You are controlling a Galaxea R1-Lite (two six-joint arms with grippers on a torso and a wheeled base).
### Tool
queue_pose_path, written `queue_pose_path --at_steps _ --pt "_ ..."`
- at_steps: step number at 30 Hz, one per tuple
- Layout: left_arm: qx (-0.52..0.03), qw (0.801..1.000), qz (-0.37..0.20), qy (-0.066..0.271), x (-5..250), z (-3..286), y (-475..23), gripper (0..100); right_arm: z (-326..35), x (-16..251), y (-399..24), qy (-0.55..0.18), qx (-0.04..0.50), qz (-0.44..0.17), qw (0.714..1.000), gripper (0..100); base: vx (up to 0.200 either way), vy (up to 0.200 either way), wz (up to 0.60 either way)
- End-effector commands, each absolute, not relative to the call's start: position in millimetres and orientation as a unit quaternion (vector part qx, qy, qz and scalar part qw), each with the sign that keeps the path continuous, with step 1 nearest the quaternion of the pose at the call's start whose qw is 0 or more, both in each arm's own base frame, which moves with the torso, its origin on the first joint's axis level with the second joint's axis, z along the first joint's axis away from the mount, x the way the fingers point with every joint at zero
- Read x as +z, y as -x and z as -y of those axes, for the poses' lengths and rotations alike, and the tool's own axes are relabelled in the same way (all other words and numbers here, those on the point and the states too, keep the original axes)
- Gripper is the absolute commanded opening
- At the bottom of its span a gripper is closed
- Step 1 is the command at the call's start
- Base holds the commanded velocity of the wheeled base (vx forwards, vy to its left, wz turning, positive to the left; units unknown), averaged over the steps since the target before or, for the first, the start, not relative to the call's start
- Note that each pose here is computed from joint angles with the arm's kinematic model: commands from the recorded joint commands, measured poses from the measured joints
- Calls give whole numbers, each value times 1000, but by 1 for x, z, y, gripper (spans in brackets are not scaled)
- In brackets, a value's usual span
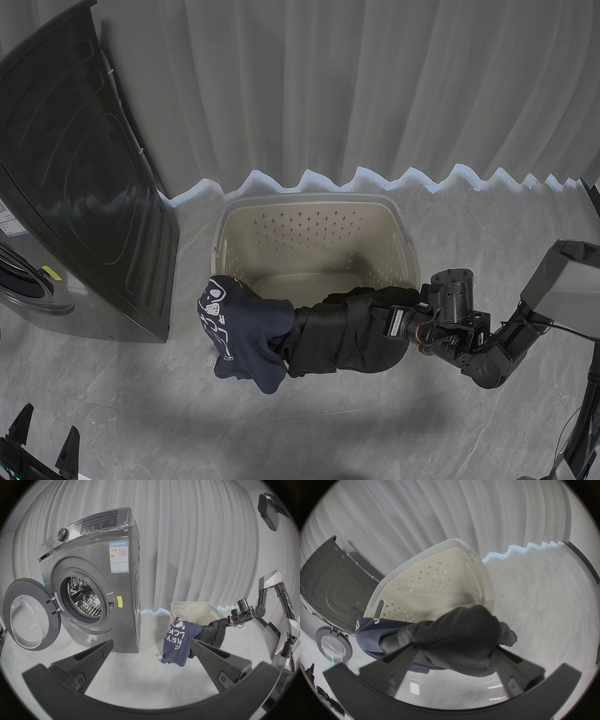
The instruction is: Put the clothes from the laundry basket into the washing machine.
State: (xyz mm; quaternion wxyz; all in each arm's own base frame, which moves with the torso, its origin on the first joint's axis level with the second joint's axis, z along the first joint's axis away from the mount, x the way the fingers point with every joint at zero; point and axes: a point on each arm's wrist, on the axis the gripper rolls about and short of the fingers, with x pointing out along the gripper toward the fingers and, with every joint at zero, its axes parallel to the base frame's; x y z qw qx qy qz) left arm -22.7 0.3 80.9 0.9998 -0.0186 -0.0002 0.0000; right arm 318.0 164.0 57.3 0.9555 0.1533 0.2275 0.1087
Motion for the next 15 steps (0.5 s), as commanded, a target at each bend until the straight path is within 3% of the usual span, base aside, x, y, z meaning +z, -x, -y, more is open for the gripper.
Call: queue_pose_path --at_steps 1,15 --pt "0 1000 -2 19 76 0 23 100 -166 56 -316 -159 104 -231 954 0 0 0 0" --pt "1 1000 -1 20 76 0 23 100 -184 76 -286 -185 141 -229 945 0 0 0 0"
